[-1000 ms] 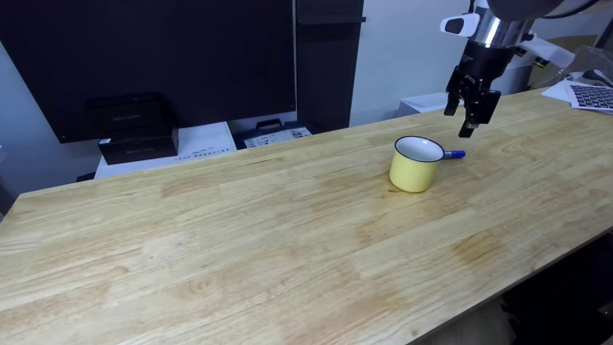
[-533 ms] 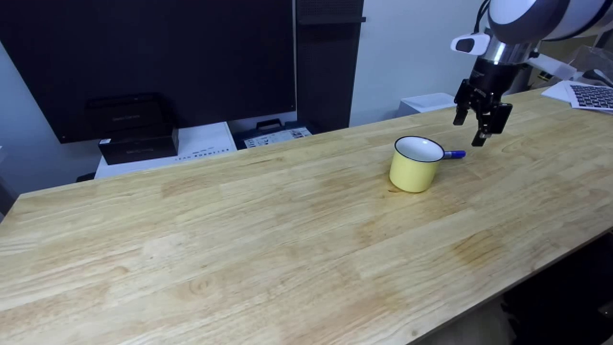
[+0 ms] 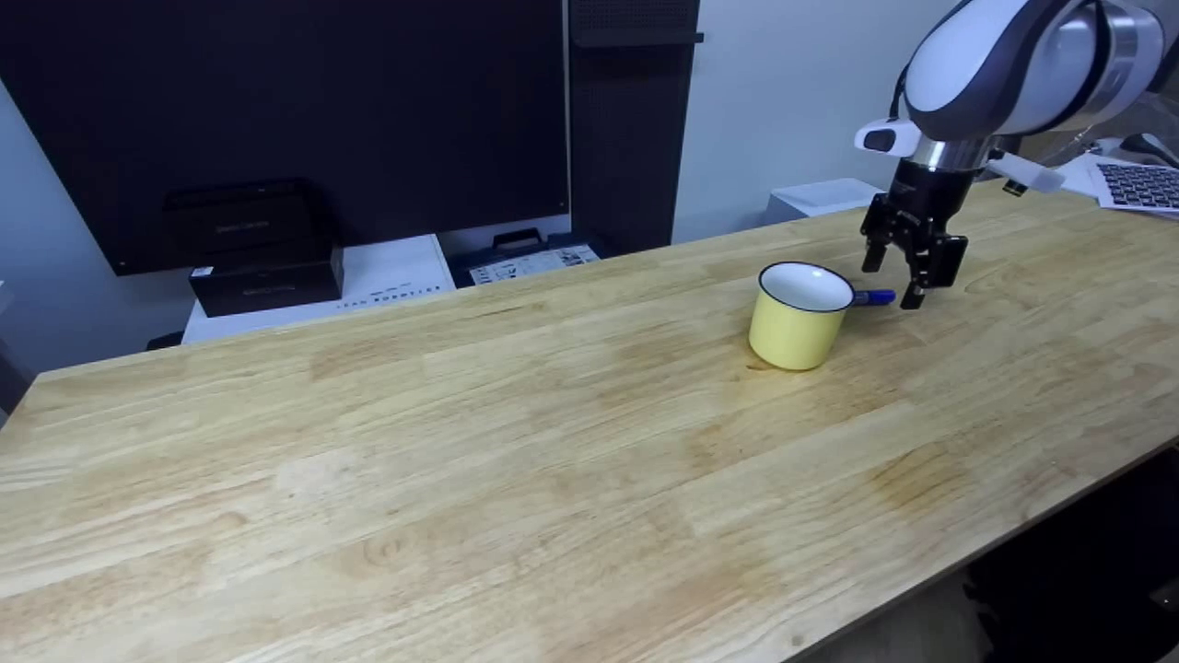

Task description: Put the blue marker in the yellow mug

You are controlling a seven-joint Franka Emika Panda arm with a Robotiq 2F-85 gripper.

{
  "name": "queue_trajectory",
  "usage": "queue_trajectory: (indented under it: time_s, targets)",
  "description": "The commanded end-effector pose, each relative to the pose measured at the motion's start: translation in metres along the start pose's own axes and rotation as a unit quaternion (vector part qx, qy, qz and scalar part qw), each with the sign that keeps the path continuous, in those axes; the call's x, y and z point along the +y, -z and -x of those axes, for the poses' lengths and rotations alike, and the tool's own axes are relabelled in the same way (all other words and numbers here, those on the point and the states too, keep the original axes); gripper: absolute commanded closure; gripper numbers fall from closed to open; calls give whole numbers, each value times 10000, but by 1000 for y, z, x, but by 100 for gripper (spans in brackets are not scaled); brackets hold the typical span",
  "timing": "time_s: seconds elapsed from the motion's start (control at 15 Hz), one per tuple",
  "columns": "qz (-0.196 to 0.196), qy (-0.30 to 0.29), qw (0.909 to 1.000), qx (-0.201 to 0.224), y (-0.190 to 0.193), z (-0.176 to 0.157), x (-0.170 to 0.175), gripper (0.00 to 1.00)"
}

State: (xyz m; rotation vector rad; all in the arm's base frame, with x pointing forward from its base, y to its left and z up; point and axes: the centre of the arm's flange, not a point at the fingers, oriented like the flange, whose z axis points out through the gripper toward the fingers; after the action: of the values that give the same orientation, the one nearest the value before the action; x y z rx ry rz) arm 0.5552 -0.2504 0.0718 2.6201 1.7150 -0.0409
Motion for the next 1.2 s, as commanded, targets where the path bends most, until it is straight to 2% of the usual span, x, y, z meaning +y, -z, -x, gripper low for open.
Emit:
queue_trajectory:
  time_s: [0.0,0.07,0.13,0.2,0.47,0.87,0.93,1.0,1.13]
  targets:
    - [250,40,9996,-116,-6,-18,27,0]
    - [287,26,9995,-115,-7,-23,31,0]
    - [318,12,9994,-128,-7,-28,35,25]
    - [301,52,9995,-128,-8,-33,37,26]
    - [142,59,9999,-13,-8,-49,34,55]
    - [93,-48,9999,86,6,-50,31,95]
    - [141,-82,9998,93,13,-51,29,99]
    - [171,-90,9998,93,20,-53,28,95]
    - [244,-103,9996,53,42,-59,23,95]
